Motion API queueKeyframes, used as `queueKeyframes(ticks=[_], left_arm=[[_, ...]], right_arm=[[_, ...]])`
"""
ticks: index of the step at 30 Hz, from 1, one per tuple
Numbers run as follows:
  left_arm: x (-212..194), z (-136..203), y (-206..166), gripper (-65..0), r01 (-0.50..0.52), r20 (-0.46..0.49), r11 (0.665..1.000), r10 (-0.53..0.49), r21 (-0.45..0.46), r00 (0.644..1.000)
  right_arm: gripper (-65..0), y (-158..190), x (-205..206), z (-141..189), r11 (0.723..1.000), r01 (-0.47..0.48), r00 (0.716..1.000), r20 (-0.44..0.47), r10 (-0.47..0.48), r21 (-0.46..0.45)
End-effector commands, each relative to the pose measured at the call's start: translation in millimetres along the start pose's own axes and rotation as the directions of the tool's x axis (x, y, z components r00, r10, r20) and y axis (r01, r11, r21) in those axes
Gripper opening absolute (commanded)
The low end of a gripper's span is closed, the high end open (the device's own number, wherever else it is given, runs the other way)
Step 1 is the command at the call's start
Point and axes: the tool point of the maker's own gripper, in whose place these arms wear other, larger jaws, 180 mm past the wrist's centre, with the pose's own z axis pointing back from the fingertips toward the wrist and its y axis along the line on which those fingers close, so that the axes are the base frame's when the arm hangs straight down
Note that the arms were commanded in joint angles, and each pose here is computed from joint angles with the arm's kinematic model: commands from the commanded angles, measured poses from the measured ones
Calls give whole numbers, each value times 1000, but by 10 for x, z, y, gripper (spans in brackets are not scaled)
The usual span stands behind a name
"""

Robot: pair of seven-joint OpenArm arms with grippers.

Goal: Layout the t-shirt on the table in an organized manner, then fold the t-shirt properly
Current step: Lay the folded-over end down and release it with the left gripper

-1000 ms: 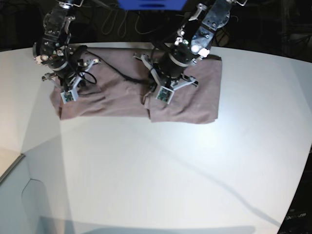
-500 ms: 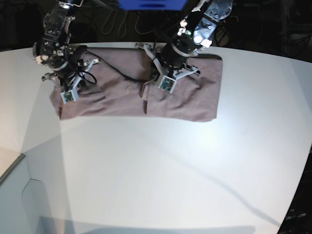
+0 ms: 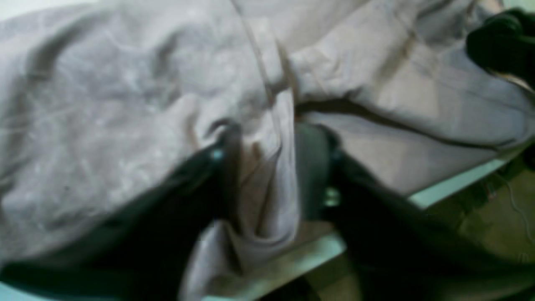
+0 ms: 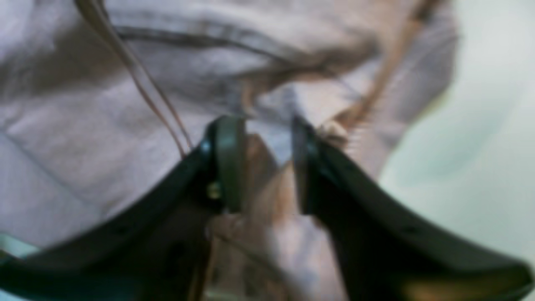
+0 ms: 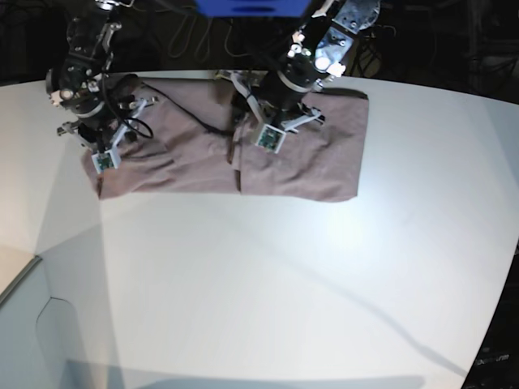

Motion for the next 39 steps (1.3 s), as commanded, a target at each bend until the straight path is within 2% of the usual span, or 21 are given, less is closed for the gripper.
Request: queueKeyframes(ticks=[1,6,11,15,21,26,28,30,34,39], left_arm=[[112,20,-88,-321,4,40,1000,-3,-21,999],[200,71,-245,-292,21,67,998,-17,-61,998],[386,183,-274,-267,13,123,998,-5,-66,992],[495,300,-84,-266,49,156,998,-44,-31,987],[492,428,548,-266,7,160,993,-26,117,987],[389,652,1226,-266,-75,161,954,28,290,987],[371,747,1447,-266,-101,169,933,44,345,985],[316,826,1631,-266,-121,168,912,59,391,984],[215,963,1974,-266,-187,181,867,114,462,977],[-34,917,2254,-266,-352,207,817,287,458,935]], right_arm=[[-376,-74,189,56,1000,-5,998,62,6,-19],[-315,-261,179,130,997,29,997,71,-24,-70],[-277,-474,41,79,988,115,993,51,-110,-107],[-263,-435,-134,-30,986,148,989,7,-148,-82],[-264,-319,-282,-119,984,171,985,-33,-172,-47],[-274,-245,-310,-233,980,196,979,-47,-196,-16],[-315,-270,-325,-240,982,190,980,-52,-191,-17],[-390,-270,-325,-240,982,190,980,-52,-191,-17],[-650,-264,-306,-246,982,190,980,-49,-190,-15],[-650,-274,-277,-239,982,188,981,-42,-189,-18]])
